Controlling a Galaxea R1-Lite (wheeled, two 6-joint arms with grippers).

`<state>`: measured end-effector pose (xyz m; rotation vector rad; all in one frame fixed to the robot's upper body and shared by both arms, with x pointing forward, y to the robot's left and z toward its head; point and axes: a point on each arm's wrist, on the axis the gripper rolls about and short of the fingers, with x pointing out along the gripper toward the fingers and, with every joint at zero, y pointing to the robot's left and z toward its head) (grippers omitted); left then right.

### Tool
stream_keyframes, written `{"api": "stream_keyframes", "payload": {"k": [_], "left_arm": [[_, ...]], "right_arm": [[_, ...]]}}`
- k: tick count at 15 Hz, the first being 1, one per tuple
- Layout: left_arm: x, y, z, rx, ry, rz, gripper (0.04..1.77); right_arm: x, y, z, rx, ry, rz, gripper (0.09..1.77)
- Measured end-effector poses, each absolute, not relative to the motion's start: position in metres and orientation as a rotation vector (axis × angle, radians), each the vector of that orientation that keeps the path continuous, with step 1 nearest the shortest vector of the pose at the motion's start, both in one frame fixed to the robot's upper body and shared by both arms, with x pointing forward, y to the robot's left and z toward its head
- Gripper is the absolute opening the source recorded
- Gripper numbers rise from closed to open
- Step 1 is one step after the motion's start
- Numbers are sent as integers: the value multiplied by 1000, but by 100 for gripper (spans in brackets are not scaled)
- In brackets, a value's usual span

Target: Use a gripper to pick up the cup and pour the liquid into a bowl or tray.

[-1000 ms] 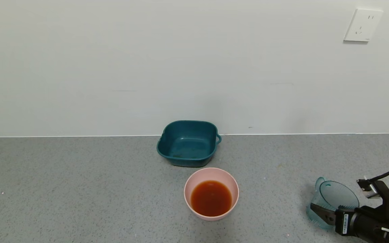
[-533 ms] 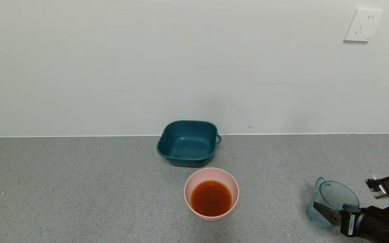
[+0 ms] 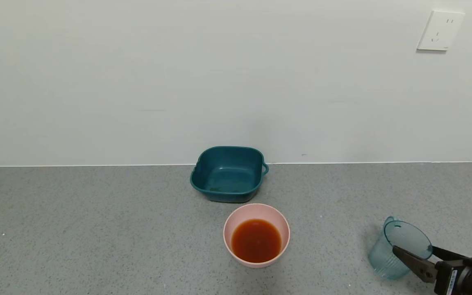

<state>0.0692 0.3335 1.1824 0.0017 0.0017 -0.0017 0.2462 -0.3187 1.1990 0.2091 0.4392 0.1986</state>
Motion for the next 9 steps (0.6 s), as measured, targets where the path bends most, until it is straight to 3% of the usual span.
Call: {"api": "stream_keyframes", "payload": {"k": [9], "left_arm": [[69, 333, 1182, 2, 2, -2, 172]], "right_arm": [[218, -321, 1221, 172, 344, 224, 170]]}}
